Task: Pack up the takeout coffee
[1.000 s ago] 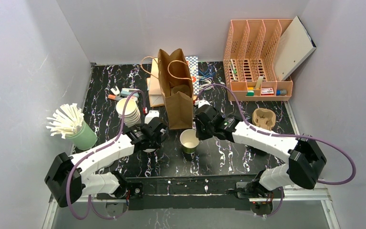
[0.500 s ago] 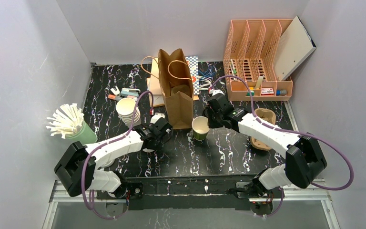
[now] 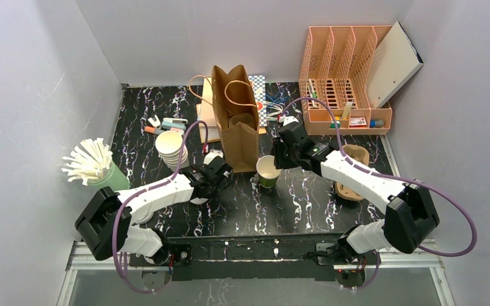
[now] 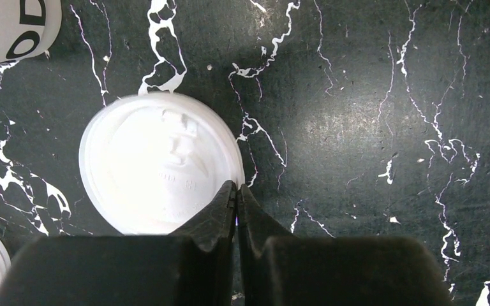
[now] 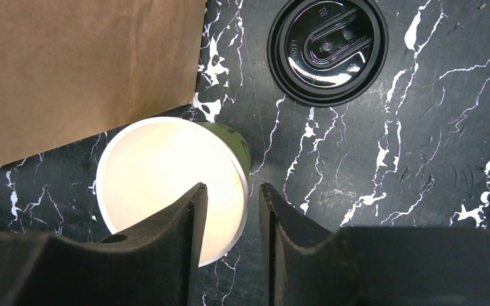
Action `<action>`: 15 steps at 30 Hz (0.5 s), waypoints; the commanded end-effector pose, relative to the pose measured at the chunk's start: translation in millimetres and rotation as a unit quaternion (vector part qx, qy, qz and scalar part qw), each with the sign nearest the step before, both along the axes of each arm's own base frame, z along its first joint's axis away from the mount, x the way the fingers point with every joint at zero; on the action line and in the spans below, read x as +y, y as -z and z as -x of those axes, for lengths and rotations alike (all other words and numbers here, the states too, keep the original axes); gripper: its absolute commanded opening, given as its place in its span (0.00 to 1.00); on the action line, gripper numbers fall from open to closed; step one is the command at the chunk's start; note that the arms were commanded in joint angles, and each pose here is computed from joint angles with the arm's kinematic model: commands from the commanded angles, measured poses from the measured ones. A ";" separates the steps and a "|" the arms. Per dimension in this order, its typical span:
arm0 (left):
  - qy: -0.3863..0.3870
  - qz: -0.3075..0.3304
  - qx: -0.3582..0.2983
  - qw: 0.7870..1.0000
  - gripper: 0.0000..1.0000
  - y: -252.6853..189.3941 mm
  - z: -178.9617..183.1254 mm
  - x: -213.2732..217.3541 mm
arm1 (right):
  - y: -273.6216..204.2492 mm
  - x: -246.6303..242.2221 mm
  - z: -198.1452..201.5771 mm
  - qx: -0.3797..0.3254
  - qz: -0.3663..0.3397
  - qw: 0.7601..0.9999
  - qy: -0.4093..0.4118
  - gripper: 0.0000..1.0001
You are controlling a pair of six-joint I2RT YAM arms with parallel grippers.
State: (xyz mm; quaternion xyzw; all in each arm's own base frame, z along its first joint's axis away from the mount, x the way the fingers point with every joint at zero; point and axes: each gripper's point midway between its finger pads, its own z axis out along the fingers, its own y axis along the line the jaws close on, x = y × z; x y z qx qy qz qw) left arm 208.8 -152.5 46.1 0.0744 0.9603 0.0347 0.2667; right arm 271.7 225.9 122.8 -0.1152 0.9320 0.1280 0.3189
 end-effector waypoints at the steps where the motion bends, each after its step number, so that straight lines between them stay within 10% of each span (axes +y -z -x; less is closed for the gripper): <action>1: -0.003 0.005 -0.007 1.000 0.00 -7.4 0.5 3.7 | -38.0 6.3 -8.1 -0.040 -0.032 0.999 -0.007 0.46; 15: 0.032 0.145 -0.037 0.988 0.00 -86.2 11.4 -26.6 | -93.8 18.4 17.9 -0.081 -0.106 0.987 -0.090 0.70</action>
